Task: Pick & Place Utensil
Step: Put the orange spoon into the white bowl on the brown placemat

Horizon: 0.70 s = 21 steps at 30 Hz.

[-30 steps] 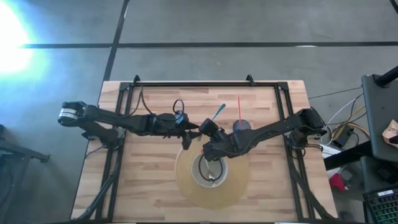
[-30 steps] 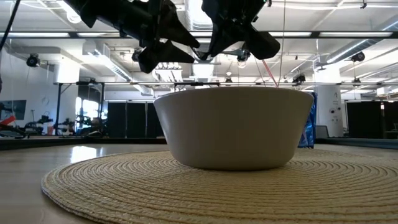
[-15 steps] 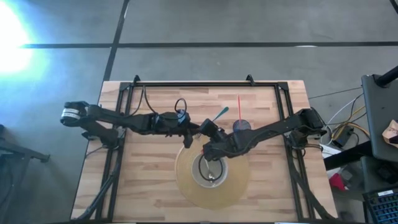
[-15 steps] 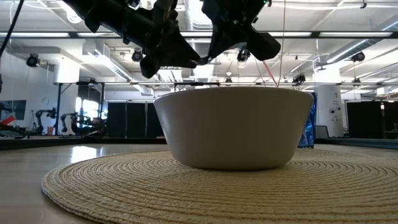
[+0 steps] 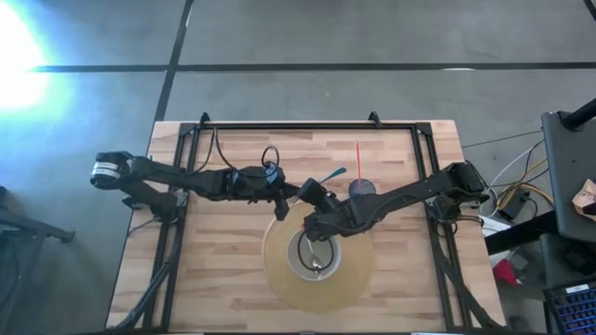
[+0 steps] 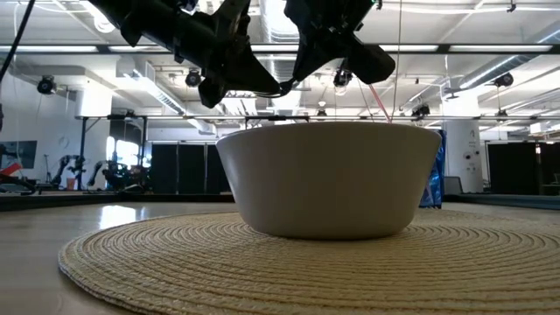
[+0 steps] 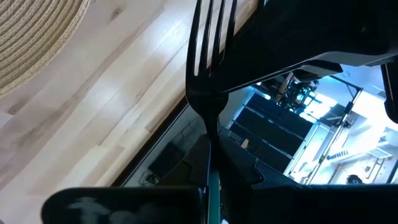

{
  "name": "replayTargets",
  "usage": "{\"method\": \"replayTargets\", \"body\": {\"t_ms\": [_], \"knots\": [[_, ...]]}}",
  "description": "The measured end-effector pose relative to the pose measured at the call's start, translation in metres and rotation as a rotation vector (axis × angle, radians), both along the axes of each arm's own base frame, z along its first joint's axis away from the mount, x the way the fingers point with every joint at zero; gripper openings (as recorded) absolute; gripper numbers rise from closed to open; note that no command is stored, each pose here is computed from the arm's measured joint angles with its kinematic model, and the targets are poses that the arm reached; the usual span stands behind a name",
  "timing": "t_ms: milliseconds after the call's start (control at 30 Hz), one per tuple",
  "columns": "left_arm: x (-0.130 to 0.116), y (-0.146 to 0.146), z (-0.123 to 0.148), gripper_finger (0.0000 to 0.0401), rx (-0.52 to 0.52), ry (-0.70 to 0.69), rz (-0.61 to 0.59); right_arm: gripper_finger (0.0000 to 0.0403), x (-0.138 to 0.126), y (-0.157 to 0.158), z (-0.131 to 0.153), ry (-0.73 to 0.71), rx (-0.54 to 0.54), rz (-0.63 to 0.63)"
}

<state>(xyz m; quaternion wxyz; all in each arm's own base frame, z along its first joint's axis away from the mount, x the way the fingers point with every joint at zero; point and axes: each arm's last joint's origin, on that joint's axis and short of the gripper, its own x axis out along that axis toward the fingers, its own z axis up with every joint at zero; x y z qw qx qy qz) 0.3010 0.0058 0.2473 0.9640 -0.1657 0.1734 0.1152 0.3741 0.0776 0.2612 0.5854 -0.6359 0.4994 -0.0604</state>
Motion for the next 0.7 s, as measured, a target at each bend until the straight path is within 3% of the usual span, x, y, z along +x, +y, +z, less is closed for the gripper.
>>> {"method": "replayTargets", "body": {"t_ms": [500,700], "knots": [[0.0,-0.0002,0.0001,0.0001,0.01,0.0,-0.008,0.0015,0.0001,0.0,0.0,-0.004,0.003,-0.003],[-0.0001,-0.0005,0.0001,0.0001,0.02,0.001,-0.021,0.0057,0.0004,0.0002,0.001,-0.04,0.026,-0.021]]}}
